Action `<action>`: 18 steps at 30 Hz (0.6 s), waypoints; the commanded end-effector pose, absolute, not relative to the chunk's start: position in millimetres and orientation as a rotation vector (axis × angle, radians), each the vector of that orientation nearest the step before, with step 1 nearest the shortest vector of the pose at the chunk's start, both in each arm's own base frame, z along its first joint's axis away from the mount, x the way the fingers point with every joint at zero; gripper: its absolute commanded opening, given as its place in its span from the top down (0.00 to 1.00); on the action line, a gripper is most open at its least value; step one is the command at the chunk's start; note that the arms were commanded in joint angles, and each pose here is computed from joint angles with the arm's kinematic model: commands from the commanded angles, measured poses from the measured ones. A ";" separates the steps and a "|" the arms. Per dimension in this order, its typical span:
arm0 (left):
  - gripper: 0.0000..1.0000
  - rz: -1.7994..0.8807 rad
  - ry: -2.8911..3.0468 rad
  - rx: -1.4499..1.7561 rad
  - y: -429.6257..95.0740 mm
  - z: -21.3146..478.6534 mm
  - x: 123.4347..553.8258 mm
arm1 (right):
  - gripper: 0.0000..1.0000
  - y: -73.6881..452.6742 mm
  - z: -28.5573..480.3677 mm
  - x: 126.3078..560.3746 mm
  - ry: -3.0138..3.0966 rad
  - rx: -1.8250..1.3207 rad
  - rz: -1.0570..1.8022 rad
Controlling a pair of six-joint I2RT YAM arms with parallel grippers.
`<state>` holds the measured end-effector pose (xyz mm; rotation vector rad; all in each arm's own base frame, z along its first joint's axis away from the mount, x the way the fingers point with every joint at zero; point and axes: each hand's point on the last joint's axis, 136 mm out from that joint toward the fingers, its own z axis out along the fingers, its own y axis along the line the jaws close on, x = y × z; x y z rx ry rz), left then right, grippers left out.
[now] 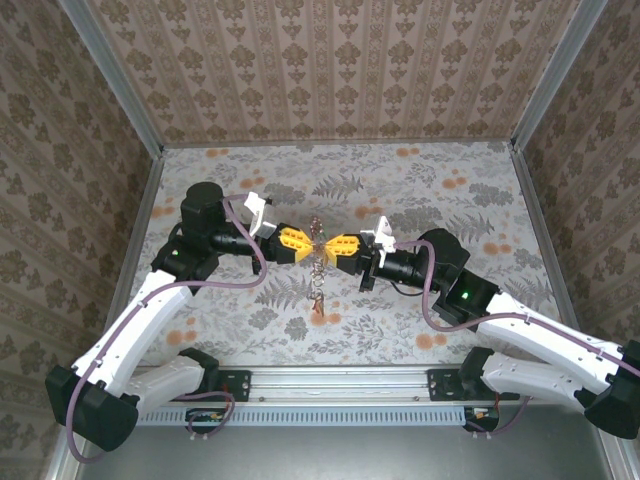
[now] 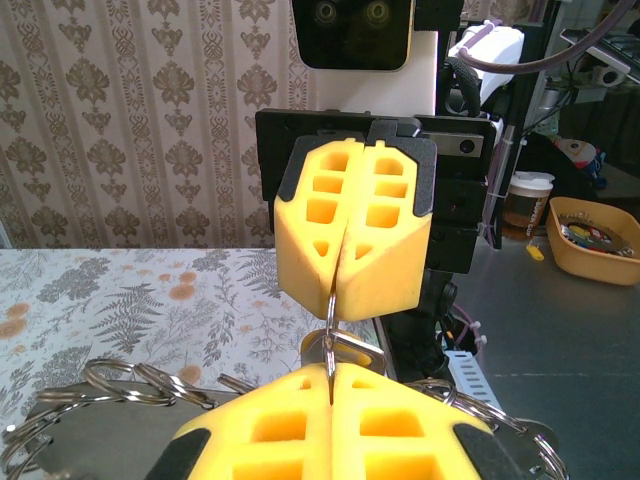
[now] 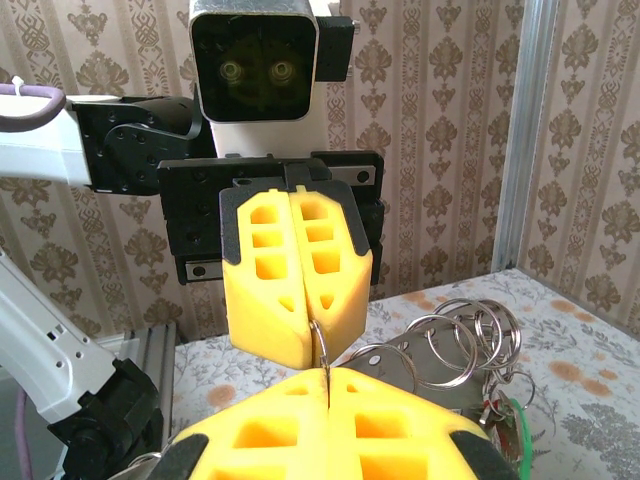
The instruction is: Put the keys on the keyring
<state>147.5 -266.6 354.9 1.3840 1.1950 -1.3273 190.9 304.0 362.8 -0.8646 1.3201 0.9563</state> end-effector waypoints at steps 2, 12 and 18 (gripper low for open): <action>1.00 -1.339 1.139 1.402 -262.4 362.8 138.1 | 1.00 304.8 376.8 190.8 1.270 -0.855 0.949; 1.00 -1.342 1.138 1.402 -262.2 362.9 137.1 | 1.00 308.8 376.6 192.8 1.266 -0.861 0.946; 1.00 -1.343 1.139 1.402 -262.4 362.5 137.3 | 1.00 312.2 376.6 192.8 1.262 -0.873 0.947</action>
